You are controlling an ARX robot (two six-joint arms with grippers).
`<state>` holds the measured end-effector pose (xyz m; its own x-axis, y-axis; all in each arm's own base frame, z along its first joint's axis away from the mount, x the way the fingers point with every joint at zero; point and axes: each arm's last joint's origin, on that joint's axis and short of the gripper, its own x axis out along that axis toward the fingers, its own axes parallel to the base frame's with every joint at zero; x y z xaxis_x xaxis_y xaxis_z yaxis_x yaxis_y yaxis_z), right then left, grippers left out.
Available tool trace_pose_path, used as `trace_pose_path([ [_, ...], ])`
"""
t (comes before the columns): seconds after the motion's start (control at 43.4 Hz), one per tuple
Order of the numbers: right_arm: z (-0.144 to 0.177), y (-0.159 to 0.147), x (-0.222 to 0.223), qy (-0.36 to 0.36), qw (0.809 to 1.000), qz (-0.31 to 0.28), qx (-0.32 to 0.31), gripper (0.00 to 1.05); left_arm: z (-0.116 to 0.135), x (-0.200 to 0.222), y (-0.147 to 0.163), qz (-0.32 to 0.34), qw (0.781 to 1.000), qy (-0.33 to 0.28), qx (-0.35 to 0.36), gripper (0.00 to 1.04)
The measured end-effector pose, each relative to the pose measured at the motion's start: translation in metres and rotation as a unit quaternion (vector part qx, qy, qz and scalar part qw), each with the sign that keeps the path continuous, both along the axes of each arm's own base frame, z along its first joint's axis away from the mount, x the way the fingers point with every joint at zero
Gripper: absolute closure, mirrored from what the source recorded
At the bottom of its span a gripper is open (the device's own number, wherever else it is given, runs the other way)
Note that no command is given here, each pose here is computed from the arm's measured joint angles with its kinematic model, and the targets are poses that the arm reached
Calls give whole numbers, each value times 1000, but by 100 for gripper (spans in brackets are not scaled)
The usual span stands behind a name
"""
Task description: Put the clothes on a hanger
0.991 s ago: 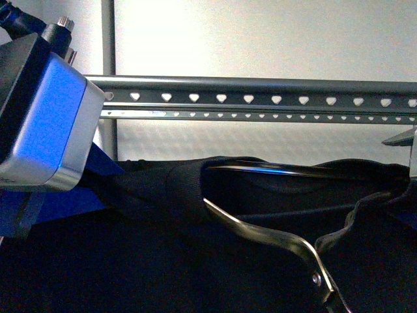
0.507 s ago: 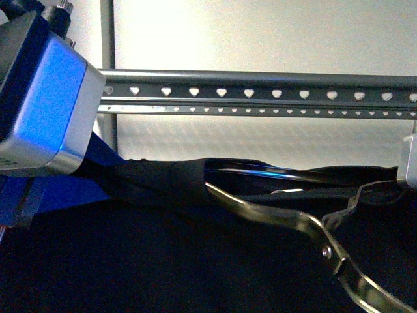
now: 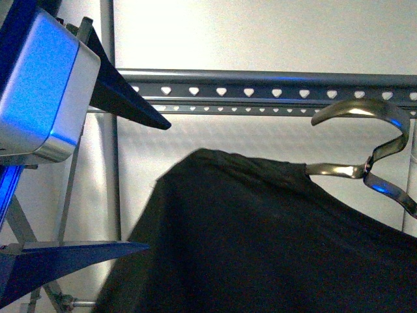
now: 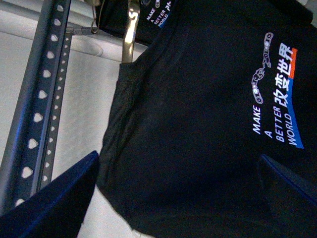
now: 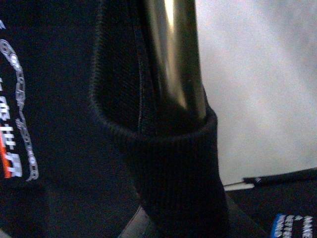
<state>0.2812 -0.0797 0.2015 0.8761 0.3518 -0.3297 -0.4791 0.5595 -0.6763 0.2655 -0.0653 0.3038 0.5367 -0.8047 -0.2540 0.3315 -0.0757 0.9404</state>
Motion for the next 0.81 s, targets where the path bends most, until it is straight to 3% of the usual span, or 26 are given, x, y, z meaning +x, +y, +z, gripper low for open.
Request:
trace_pose_path([
  [0.253,-2,-22,-31,78,991,-52,92,95,0,0,0,2,1000,0,0,6],
  [0.392,11,-23,-39,141,970,-91,174,95,0,0,0,4,1000,0,1,7],
  [0.576,35,-17,-39,210,928,-116,286,95,0,0,0,9,1000,0,3,6],
  [0.714,66,-5,-24,224,891,-130,372,95,0,0,0,12,1000,0,4,7],
  [0.806,89,0,-10,205,885,-123,400,96,0,1,1,14,1000,0,5,7],
])
